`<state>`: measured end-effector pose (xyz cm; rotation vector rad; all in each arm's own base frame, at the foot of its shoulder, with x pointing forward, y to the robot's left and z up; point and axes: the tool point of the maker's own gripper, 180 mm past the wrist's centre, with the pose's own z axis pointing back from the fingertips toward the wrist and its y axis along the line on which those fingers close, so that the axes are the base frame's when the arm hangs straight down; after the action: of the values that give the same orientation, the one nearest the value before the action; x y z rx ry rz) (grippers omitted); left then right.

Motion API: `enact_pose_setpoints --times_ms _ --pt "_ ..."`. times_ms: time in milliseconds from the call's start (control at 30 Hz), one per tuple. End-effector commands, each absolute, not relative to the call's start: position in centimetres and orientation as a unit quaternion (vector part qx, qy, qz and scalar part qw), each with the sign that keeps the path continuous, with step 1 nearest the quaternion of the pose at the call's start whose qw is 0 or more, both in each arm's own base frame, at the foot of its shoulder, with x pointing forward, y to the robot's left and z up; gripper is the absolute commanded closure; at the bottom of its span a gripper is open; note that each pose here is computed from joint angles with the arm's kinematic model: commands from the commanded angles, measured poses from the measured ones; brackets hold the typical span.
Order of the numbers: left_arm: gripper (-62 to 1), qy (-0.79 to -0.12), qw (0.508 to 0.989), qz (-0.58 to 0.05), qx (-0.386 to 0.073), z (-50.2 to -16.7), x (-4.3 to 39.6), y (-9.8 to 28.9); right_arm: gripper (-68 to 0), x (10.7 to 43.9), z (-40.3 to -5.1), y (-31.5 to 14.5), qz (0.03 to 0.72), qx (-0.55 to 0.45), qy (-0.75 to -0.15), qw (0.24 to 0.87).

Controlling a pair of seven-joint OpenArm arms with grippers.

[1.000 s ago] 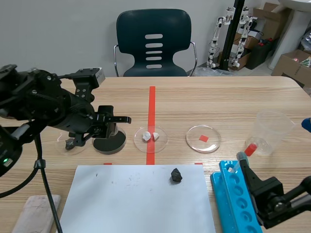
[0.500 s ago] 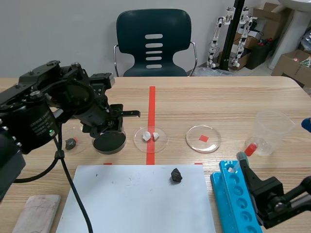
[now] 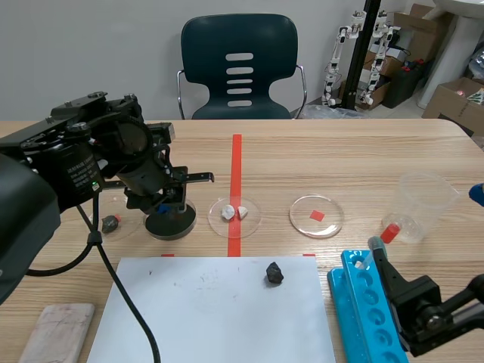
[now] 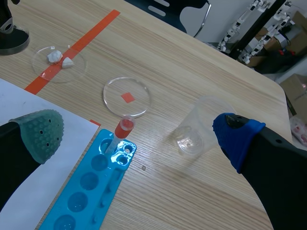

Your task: Lower the mineral onto the iron filings and hold still

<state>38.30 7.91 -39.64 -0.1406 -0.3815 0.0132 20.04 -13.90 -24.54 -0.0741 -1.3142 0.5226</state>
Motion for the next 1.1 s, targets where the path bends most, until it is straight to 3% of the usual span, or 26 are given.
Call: enact_pose_setpoints --times_ms 0,1067 --pt "-11.9 -0.208 0.975 0.005 -0.074 -38.3 39.5 7.5 -67.9 20.5 -23.4 -13.8 0.237 -0.035 -0.620 0.748" --pt "-11.9 -0.192 0.979 0.022 -0.067 -40.0 39.2 7.6 -67.9 20.5 -23.4 -13.8 0.237 -0.035 -0.620 0.748"
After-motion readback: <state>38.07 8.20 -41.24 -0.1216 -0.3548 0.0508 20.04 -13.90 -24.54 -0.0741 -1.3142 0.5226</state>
